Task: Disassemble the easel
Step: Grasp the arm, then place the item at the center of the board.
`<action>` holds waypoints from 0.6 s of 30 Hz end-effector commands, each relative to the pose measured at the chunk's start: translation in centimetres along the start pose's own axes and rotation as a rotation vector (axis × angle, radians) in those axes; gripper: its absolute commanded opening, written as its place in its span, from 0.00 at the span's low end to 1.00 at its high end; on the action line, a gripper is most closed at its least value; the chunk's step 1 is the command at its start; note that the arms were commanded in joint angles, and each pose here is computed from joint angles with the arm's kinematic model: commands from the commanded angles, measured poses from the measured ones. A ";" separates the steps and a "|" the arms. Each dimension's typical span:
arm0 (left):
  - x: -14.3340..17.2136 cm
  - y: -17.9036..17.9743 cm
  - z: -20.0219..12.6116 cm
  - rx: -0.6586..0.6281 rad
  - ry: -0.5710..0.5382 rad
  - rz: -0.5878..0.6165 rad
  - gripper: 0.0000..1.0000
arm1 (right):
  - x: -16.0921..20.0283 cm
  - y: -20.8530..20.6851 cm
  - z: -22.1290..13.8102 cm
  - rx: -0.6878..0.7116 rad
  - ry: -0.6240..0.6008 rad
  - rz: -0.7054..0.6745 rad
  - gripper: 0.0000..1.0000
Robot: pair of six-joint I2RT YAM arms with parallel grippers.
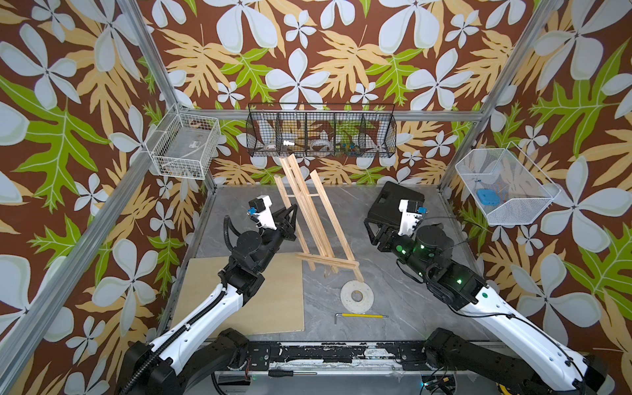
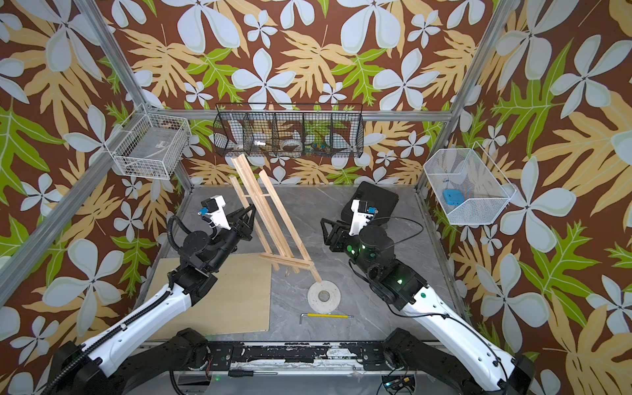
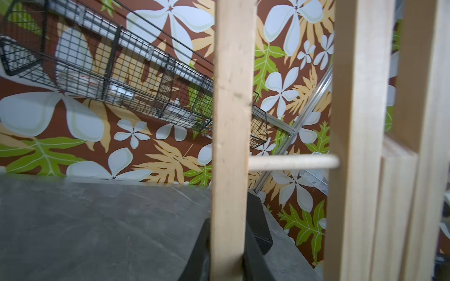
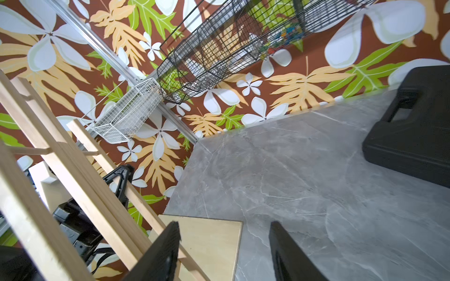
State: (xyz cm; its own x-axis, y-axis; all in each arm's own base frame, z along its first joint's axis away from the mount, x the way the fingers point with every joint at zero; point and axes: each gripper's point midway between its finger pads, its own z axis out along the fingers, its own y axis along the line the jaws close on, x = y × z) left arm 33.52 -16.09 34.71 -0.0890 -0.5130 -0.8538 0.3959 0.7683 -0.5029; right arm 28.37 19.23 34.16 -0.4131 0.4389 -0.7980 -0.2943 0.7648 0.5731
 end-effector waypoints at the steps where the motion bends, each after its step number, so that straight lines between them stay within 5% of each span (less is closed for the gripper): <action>1: -0.5 2.8 -0.3 -0.154 -0.036 -0.070 0.00 | 0.5 -1.4 0.1 0.059 -0.002 0.002 0.60; 11: 0.8 6.8 -0.7 -0.395 0.000 -0.138 0.00 | 8.0 -1.0 1.6 0.043 0.189 0.063 0.59; 18: 1.1 8.2 -0.7 -0.483 0.006 -0.149 0.00 | 9.6 -2.0 0.9 0.061 0.164 0.161 0.59</action>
State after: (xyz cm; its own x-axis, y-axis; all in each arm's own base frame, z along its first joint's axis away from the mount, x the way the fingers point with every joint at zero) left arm 35.76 -10.97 28.92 -0.1631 -0.5922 -0.7891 -0.0504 0.8038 -0.5928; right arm 25.49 22.46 24.40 -0.6160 0.4040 -0.6763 -0.1933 0.7547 0.6269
